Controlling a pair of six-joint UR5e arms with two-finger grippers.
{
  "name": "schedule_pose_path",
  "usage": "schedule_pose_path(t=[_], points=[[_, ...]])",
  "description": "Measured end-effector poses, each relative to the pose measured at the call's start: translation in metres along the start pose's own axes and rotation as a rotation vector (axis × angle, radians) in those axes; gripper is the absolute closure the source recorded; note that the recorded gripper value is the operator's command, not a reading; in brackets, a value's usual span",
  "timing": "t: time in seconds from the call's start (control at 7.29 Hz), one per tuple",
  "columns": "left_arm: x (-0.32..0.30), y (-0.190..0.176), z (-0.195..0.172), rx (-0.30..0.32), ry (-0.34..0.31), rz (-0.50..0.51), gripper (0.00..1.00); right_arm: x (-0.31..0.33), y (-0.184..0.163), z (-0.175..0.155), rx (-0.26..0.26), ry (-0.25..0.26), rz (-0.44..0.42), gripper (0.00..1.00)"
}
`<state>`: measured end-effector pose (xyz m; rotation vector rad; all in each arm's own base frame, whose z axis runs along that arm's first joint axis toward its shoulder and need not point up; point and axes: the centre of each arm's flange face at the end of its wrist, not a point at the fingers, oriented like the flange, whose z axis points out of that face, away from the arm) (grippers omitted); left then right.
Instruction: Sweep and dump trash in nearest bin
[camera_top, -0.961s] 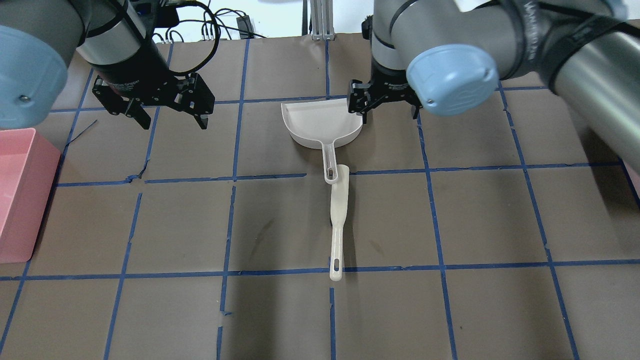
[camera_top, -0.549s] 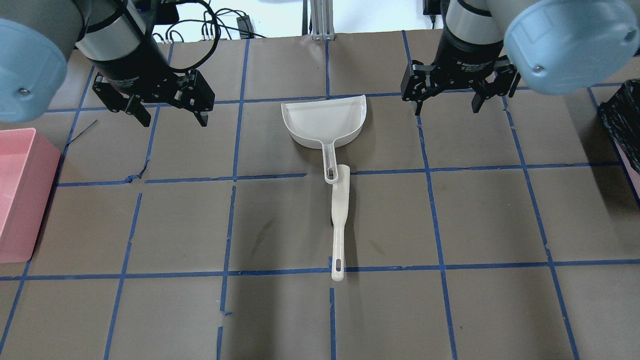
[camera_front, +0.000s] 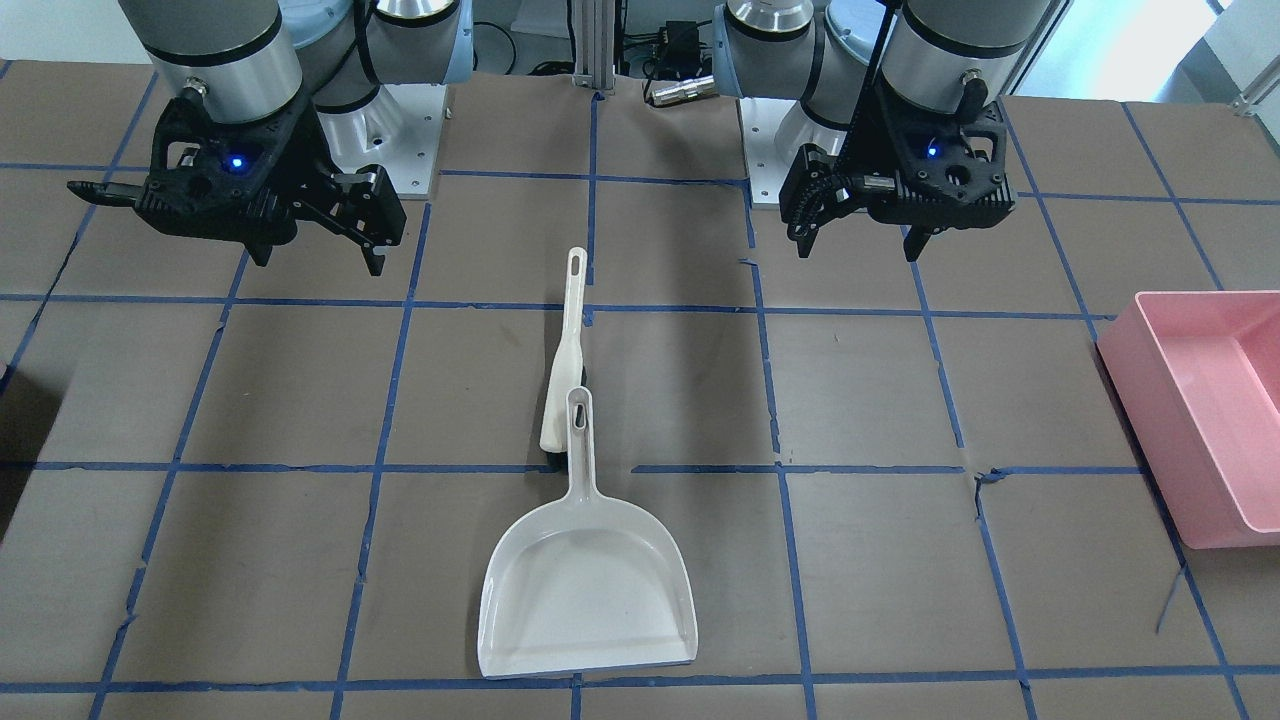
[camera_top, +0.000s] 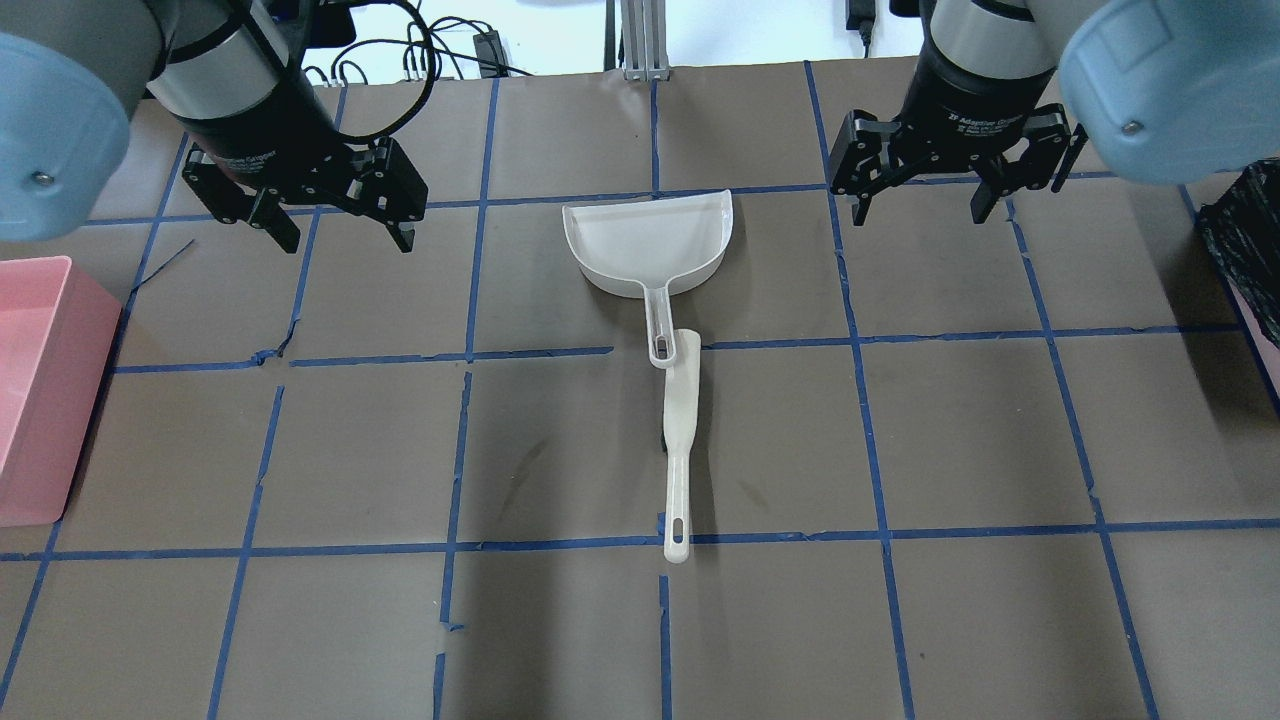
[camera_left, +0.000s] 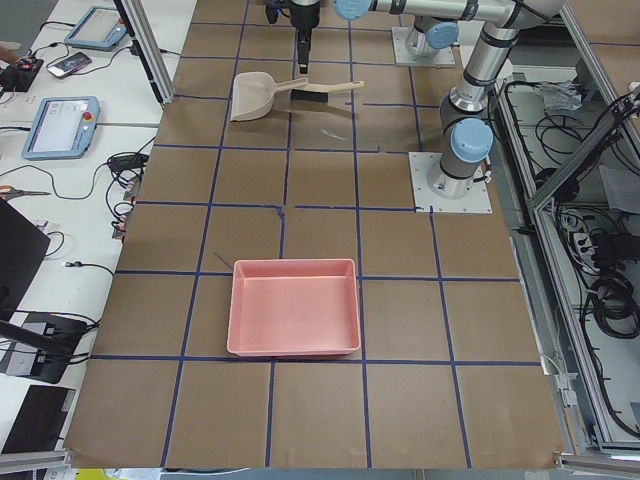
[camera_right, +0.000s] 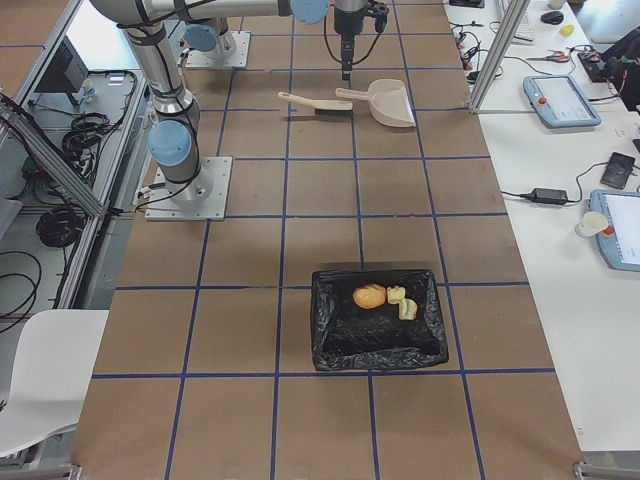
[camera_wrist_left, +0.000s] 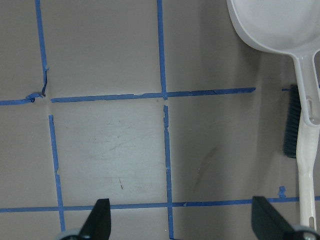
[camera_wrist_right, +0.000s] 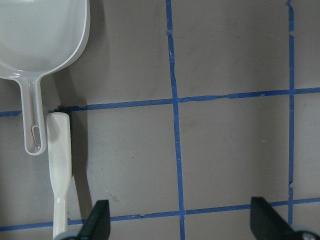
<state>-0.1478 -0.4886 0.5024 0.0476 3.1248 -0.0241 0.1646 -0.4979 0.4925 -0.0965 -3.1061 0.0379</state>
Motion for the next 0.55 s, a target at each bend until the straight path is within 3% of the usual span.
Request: schedule_pose_path(t=[0.55], points=[[0.0011, 0.0065, 0.0043, -0.011, 0.001, 0.009, 0.00, -0.0024, 0.0012, 0.0005, -0.009, -0.022, -0.001, 0.00]])
